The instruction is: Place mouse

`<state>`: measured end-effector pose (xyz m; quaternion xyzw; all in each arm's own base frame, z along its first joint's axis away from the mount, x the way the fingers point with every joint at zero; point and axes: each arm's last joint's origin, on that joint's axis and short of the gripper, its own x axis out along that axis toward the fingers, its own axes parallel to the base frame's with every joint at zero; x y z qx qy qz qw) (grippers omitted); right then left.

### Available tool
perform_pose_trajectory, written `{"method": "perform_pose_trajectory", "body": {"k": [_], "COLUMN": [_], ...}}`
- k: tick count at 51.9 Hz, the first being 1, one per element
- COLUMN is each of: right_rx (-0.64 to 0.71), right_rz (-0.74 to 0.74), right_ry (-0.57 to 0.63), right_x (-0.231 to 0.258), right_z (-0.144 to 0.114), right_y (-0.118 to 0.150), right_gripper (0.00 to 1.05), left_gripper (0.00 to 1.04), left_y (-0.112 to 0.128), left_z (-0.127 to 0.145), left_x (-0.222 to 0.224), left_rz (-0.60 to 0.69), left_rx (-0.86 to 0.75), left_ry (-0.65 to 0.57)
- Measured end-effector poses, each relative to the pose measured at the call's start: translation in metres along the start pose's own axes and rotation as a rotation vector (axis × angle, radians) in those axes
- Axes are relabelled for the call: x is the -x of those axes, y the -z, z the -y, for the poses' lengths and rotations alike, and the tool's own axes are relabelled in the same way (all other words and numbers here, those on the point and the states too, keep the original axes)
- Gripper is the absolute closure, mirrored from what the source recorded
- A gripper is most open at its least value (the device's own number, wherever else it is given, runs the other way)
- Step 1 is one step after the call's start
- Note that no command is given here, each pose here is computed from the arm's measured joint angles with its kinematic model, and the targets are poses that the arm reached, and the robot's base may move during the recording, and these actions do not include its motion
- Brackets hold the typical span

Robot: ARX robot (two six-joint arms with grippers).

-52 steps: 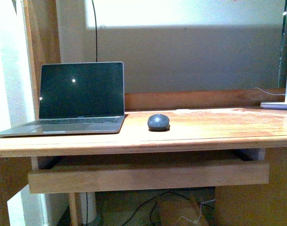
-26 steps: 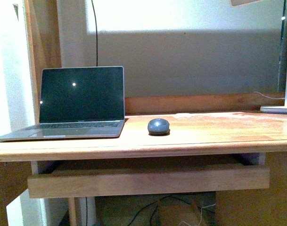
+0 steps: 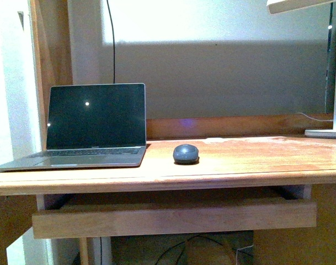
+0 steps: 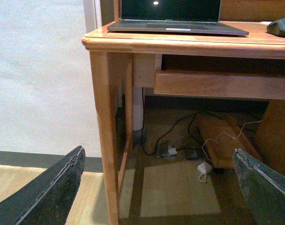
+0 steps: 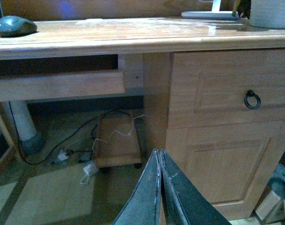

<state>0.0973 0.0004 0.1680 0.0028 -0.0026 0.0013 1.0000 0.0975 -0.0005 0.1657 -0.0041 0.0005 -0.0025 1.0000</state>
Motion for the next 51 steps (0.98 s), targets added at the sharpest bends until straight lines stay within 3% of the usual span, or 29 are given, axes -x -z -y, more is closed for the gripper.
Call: {"method": "perform_pose_trajectory", "body": {"k": [9, 30, 38, 51], "right_rx": [0.0, 0.002, 0.002, 0.002], "right_rz": [0.002, 0.002, 0.002, 0.002], "right_ry": [-0.002, -0.002, -0.002, -0.002], "right_x": [0.0001, 0.0001, 0.0001, 0.0001], "right_z": [0.0, 0.0, 0.0, 0.0], "right_y": [-0.0002, -0.0002, -0.0002, -0.0002], "right_gripper": [1.02, 0.4, 0.07, 0.07], "left_gripper": [0.08, 0.08, 0.08, 0.08], "left_y": [0.0, 0.0, 0.0, 0.0], "left_z": [0.0, 0.0, 0.0, 0.0], "left_x": [0.0, 0.0, 0.0, 0.0], "left_rz": [0.0, 0.0, 0.0, 0.0], "left_rx": [0.0, 0.0, 0.0, 0.0], "left_ry": [0.0, 0.0, 0.0, 0.0]}}
